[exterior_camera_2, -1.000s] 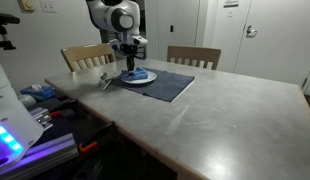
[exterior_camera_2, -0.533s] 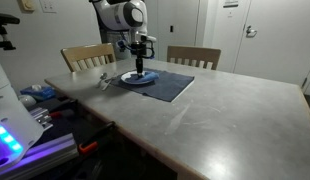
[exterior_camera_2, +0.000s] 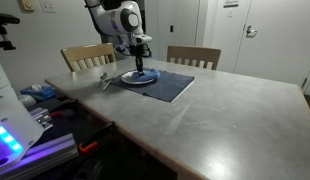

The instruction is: Pick up the blue towel and wipe the plate

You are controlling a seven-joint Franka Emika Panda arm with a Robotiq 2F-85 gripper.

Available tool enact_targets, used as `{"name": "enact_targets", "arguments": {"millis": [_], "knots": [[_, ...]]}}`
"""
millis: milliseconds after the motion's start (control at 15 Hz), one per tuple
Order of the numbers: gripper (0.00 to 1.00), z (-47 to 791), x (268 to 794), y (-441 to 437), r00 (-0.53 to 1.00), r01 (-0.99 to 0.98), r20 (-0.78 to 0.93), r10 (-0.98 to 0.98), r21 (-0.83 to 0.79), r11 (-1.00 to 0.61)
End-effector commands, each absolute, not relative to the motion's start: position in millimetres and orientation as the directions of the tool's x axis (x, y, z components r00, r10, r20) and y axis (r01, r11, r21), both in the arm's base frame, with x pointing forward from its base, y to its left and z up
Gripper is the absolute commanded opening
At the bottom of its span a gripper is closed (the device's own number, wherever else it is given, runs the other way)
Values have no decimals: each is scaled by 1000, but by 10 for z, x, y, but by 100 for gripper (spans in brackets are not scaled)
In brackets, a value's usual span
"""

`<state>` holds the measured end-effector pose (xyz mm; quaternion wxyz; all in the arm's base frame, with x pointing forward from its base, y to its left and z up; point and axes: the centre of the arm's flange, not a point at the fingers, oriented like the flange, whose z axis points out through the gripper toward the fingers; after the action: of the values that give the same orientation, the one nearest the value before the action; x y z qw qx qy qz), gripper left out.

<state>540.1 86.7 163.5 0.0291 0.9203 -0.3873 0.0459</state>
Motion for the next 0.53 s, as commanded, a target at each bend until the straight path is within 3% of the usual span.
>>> {"name": "enact_targets", "arguments": {"millis": [0, 200, 467], "knots": [[2, 1615, 5379, 969, 743, -669, 4, -670, -37, -742], [2, 1721, 5345, 984, 792, -609, -94, -603, -41, -792], [2, 1799, 5294, 825, 806, -556, -158, -571, 131, -821]]}}
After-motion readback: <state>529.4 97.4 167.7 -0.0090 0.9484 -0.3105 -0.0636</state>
